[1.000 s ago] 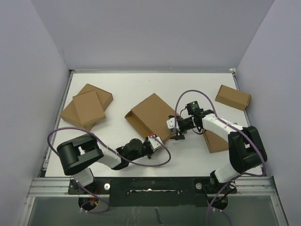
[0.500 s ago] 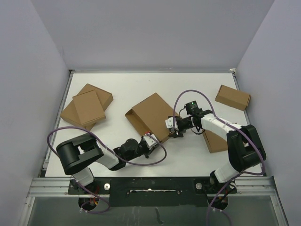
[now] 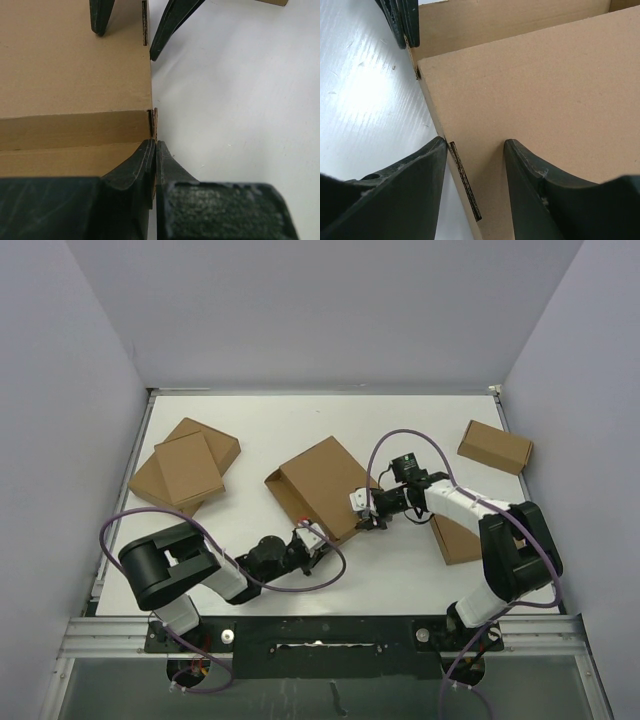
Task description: Fold the paper box
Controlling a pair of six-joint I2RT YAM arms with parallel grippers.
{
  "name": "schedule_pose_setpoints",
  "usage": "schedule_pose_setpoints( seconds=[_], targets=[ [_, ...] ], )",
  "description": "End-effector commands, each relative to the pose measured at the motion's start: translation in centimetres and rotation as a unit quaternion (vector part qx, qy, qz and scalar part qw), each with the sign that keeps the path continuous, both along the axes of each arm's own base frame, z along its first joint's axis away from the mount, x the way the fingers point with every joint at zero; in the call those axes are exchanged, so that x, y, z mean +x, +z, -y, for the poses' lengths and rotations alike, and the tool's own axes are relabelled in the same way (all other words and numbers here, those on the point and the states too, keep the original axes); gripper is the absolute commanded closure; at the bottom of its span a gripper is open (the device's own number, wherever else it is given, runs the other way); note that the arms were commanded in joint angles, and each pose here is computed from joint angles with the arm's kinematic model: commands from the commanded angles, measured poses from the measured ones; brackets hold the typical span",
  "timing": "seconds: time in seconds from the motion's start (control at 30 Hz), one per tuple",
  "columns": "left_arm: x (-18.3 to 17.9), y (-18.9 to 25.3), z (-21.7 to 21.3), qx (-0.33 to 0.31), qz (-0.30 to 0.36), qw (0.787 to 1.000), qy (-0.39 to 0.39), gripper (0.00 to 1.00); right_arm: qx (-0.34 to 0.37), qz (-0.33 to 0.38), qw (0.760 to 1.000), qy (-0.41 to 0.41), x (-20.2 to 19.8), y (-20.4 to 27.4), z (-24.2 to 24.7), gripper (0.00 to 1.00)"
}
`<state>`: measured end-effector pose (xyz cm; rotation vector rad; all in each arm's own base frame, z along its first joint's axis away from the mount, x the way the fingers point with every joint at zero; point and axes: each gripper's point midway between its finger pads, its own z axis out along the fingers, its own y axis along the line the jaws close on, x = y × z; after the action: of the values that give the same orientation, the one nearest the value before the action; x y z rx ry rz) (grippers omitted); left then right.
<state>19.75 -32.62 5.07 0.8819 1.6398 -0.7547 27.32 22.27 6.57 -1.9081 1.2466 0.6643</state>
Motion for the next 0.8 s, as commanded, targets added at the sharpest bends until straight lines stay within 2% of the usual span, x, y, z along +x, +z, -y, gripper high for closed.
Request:
schedule_pose_setpoints(
  seconds=[0.0,0.47,0.77],
  targets=[
    [-0.1,1.6,0.3,-0.042,0.005,0.999,-0.005,1.00,-0.038,-0.013,0.999,-0.021,0.4,-1.5,1.1,0.53],
    [-0.4,1.4,-0.1,-0.066,0.010,0.998,-0.009,1.00,-0.048,-0.023,0.998,-0.024,0.5,-2.1,1.2,0.54],
    [0.3,1.1,-0.9,-0.073,0.012,0.997,0.017,1.00,-0.055,-0.027,0.998,-0.023,0.4,-2.4,1.1,0.54]
  ],
)
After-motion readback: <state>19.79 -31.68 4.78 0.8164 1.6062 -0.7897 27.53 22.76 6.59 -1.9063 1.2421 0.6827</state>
